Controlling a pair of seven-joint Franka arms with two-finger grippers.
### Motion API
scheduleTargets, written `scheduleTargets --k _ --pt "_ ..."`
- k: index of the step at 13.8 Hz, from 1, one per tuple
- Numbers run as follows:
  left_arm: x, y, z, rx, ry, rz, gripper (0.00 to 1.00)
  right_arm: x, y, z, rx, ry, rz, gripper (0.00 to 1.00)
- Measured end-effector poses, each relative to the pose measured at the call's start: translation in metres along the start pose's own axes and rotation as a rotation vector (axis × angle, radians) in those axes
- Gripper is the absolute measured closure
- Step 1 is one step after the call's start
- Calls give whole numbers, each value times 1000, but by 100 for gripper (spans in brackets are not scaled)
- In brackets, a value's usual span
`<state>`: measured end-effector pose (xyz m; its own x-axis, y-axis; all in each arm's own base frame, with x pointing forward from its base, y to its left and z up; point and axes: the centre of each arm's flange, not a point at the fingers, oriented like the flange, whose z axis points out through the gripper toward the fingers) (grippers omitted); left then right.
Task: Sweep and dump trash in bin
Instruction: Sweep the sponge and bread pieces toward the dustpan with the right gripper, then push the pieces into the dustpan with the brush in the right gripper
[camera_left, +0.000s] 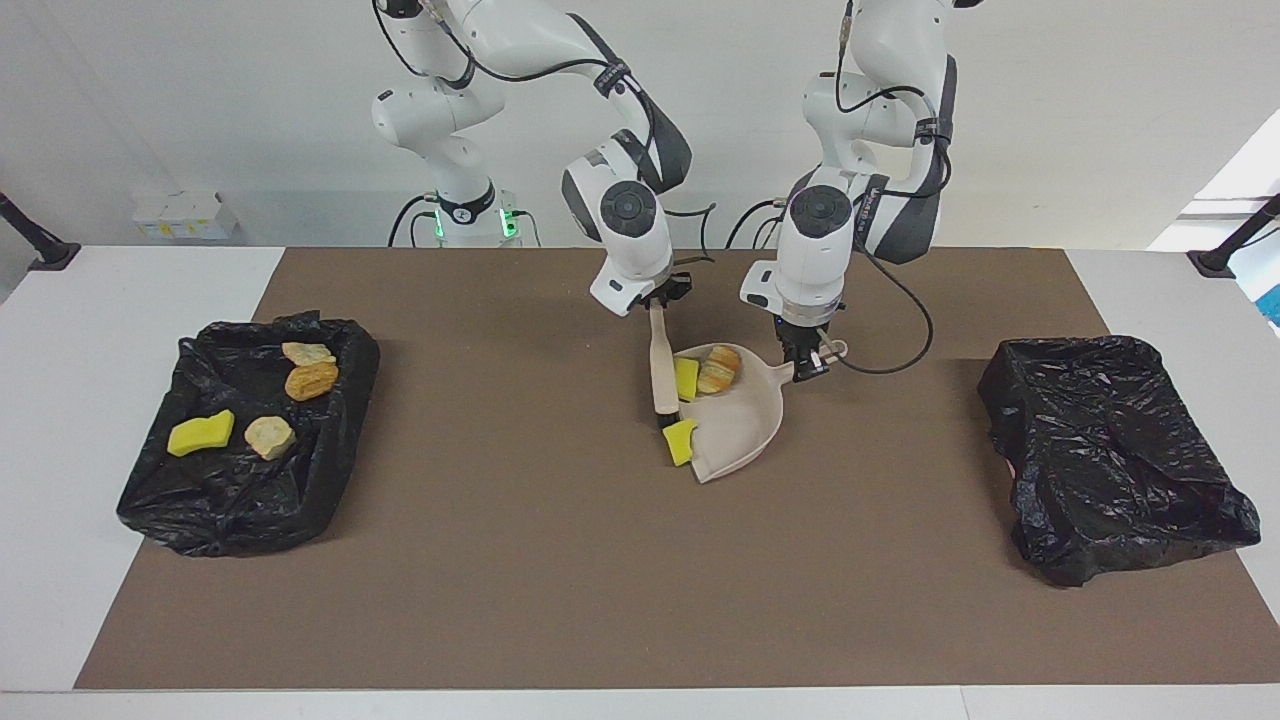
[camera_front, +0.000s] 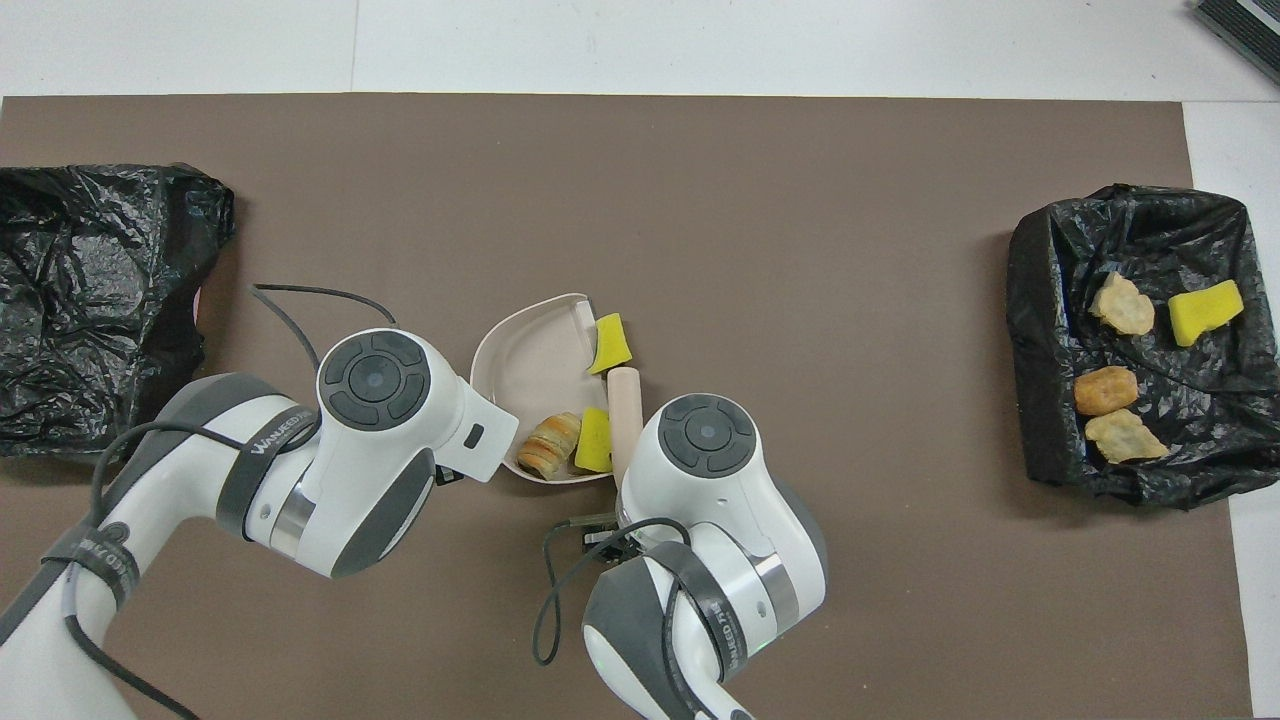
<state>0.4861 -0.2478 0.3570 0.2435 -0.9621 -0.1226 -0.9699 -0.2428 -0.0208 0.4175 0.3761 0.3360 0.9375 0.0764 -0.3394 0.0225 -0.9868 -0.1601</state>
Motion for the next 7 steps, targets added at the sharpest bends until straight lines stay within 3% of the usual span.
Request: scheduleTargets --k 5,7 --pt "0 0 0 0 0 0 68 -15 -6 -22 -9 -27 -34 74" --pt "0 0 0 0 0 0 68 -20 5 -37 -73 -15 -62 74"
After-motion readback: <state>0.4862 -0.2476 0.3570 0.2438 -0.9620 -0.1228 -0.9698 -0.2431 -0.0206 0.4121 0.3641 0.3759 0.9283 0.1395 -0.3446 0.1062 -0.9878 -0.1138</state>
